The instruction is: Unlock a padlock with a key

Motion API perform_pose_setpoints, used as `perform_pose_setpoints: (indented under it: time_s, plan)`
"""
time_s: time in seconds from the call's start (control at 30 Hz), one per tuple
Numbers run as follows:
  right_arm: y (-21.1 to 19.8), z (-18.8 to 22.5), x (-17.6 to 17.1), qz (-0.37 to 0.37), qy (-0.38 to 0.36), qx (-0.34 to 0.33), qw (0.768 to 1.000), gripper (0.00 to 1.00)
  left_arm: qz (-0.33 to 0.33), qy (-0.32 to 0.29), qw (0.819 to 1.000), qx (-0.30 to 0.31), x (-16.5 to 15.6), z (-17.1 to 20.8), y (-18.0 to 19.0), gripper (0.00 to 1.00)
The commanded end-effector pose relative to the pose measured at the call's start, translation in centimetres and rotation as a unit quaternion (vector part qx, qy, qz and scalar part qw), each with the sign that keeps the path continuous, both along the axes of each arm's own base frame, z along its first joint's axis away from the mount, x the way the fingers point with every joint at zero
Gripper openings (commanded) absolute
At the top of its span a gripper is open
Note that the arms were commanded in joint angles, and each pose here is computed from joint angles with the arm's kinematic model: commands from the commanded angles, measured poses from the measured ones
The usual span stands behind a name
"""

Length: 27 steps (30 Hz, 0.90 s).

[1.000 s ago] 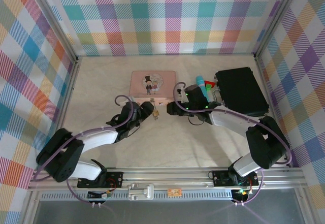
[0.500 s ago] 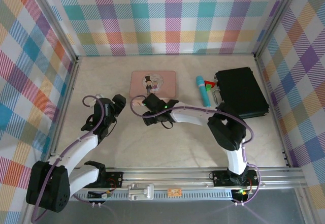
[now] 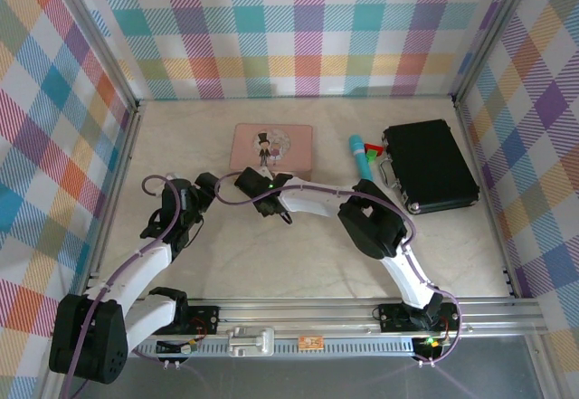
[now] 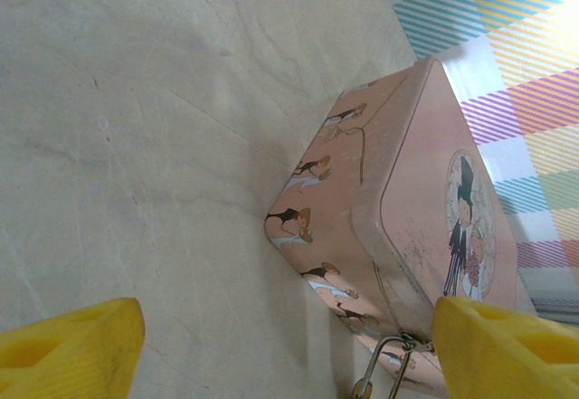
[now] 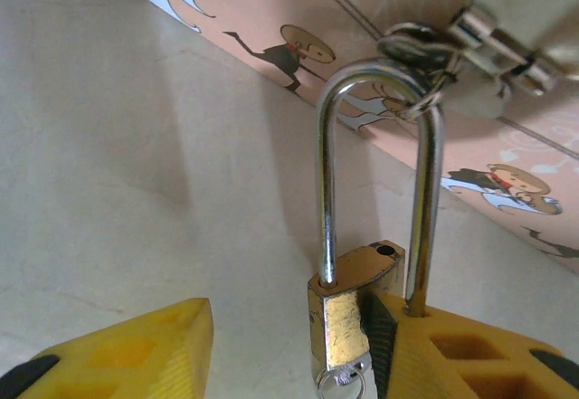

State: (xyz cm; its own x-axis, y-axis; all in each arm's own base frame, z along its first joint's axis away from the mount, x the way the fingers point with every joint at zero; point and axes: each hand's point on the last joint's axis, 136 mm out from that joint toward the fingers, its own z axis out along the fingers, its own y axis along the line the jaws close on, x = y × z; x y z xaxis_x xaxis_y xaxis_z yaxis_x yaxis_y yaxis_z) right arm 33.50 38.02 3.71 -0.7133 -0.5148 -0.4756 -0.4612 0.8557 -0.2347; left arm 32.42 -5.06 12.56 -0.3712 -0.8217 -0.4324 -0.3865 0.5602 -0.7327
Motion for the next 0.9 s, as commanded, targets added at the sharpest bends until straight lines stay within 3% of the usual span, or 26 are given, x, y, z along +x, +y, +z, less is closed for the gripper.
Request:
perform_pose_setpoints:
  time_s: [0.0,0.4,0.67,0.87]
  plan:
    - [-1.2,-1.3,0.0,0.005,-0.005,-0.052,0.999,0.45,-0.008,-0.007,1.0,0.001,0.6,0.5,0.0,0.82]
    - [-2.2,-1.1,1.4,0.045,-0.078,-0.136,0.987,0.45,-0.008,-0.002,1.0,-0.006,0.9,0.1,0.0,0.82]
    - [-2.0,-1.8,1.5,0.064,-0.087,-0.137,0.985,0.14,-0.007,-0.015,1.0,-0.005,1.4,1.0,0.1,0.82]
    - [-0.2,0.9,0.6,0.137,-0.077,-0.047,0.986,0.02,-0.012,-0.037,0.999,0.024,2.7,3.0,0.4,0.82]
